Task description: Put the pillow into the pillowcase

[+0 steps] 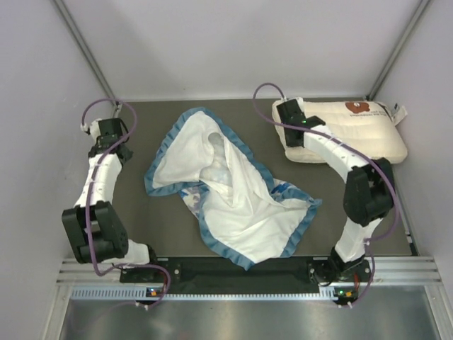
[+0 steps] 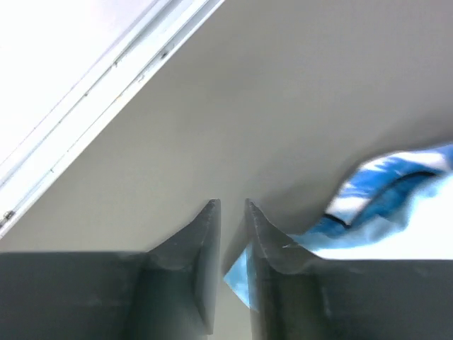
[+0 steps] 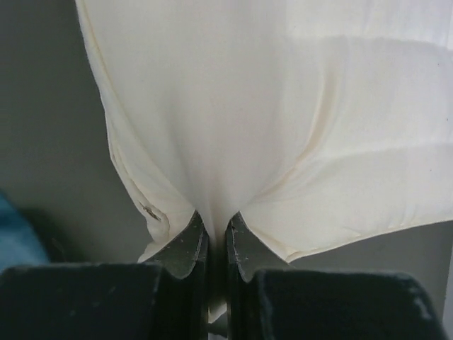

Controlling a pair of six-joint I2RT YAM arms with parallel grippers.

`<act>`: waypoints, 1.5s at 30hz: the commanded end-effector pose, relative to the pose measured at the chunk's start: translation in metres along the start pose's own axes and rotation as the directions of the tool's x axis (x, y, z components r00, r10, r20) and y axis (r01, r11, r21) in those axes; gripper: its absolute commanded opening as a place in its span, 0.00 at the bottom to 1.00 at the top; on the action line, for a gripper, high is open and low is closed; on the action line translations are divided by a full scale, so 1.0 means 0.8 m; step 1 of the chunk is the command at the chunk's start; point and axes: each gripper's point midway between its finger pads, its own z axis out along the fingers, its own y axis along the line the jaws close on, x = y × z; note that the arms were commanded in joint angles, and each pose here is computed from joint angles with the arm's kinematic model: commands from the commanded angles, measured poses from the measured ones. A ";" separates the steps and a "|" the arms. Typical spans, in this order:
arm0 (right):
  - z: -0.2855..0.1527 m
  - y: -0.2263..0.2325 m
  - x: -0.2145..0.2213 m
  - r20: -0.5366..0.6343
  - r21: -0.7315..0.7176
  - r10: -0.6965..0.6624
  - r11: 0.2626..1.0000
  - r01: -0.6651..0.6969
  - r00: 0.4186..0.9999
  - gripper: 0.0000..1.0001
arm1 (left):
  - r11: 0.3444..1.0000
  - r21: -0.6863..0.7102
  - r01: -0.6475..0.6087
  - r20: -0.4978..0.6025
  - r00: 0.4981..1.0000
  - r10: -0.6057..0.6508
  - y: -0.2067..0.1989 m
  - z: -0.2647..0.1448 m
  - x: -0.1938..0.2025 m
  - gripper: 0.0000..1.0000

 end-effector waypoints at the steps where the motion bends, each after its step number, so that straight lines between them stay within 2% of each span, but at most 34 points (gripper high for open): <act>1: -0.130 0.008 -0.106 0.247 -0.292 0.132 0.955 -0.057 0.960 0.00 | 0.994 0.111 0.007 0.038 0.999 -0.011 -0.014 -0.050 -0.032 0.40; 3: -0.179 0.012 -0.124 0.297 -0.388 0.172 0.920 -0.046 0.939 0.00 | 0.960 0.279 0.001 -0.020 1.000 0.005 -0.044 -0.070 -0.016 0.51; 4: -0.200 0.025 -0.128 0.299 -0.465 0.190 0.885 -0.031 0.935 0.00 | 0.887 0.461 0.014 -0.057 0.998 0.014 -0.078 -0.102 -0.006 0.64; 6: -0.246 0.031 -0.145 0.334 -0.557 0.239 0.830 -0.014 0.912 0.00 | 0.780 0.625 0.044 -0.092 0.996 0.018 -0.109 -0.131 0.010 0.90; 7: -0.270 0.048 -0.145 0.331 -0.629 0.248 0.777 0.017 0.911 0.00 | 0.712 0.698 0.076 -0.116 0.993 0.009 -0.121 -0.159 0.013 0.99; 9: -0.307 0.059 -0.153 0.346 -0.696 0.268 0.716 0.055 0.899 0.00 | 0.649 0.758 0.061 -0.098 0.995 0.021 -0.133 -0.193 0.020 0.99; 10: -0.327 0.080 -0.142 0.334 -0.741 0.238 0.664 0.098 0.912 0.00 | 0.616 0.785 0.067 -0.109 0.994 0.030 -0.138 -0.207 0.025 0.99; 12: -0.346 0.099 -0.132 0.334 -0.769 0.197 0.622 0.146 0.922 0.00 | 0.584 0.808 0.080 -0.109 0.994 0.014 -0.136 -0.227 0.023 0.99; 14: -0.353 0.132 -0.094 0.322 -0.790 0.107 0.578 0.204 0.941 0.00 | 0.554 0.826 0.103 -0.126 0.992 0.003 -0.138 -0.241 0.024 0.99; 16: -0.371 0.152 -0.063 0.327 -0.819 0.072 0.520 0.244 0.942 0.00 | 0.529 0.840 0.120 -0.141 0.990 -0.001 -0.140 -0.250 0.024 0.99; 17: -0.361 0.165 -0.040 0.309 -0.830 0.048 0.502 0.245 0.950 0.00 | 0.516 0.847 0.131 -0.154 0.988 0.002 -0.142 -0.253 0.026 0.99; 18: -0.374 0.162 -0.029 0.313 -0.846 0.064 0.472 0.248 0.948 0.00 | 0.501 0.852 0.153 -0.183 0.983 0.011 -0.144 -0.253 0.033 0.99; 19: -0.387 0.172 -0.010 0.312 -0.873 0.048 0.409 0.266 0.949 0.00 | 0.482 0.859 0.175 -0.203 0.979 0.007 -0.147 -0.257 0.033 0.99; 20: -0.377 0.179 0.017 0.289 -0.882 0.015 0.392 0.260 0.957 0.00 | 0.480 0.856 0.191 -0.224 0.975 0.011 -0.149 -0.255 0.038 0.99; 22: -0.389 0.176 0.039 0.297 -0.888 0.014 0.373 0.270 0.955 0.00 | 0.499 0.841 0.210 -0.248 0.969 0.009 -0.150 -0.245 0.041 0.99; 26: -0.370 0.174 0.095 0.245 -0.896 -0.029 0.374 0.238 0.969 0.00 | 0.528 0.822 0.213 -0.282 0.958 0.052 -0.150 -0.231 0.060 0.99; 29: -0.373 0.175 0.121 0.224 -0.909 -0.040 0.351 0.223 0.974 0.00 | 0.561 0.807 0.181 -0.307 0.942 0.138 -0.157 -0.218 0.088 0.99; 33: -0.388 0.177 0.153 0.231 -0.921 -0.068 0.305 0.241 0.970 0.00 | 0.579 0.801 0.153 -0.380 0.876 0.296 -0.173 -0.206 0.150 0.99; 34: -0.392 0.177 0.158 0.239 -0.923 -0.070 0.294 0.249 0.968 0.00 | 0.561 0.817 0.134 -0.381 0.856 0.349 -0.181 -0.214 0.169 0.99; 36: -0.393 0.173 0.166 0.234 -0.926 -0.064 0.289 0.243 0.970 0.00 | 0.560 0.817 0.136 -0.399 0.835 0.379 -0.190 -0.209 0.187 0.99; 41: -0.405 0.165 0.172 0.243 -0.933 -0.048 0.261 0.247 0.969 0.00 | 0.495 0.850 0.182 -0.431 0.781 0.452 -0.216 -0.224 0.225 0.99; 45: -0.413 0.157 0.172 0.253 -0.936 -0.024 0.247 0.251 0.967 0.00 | 0.475 0.854 0.212 -0.469 0.711 0.525 -0.235 -0.234 0.266 0.99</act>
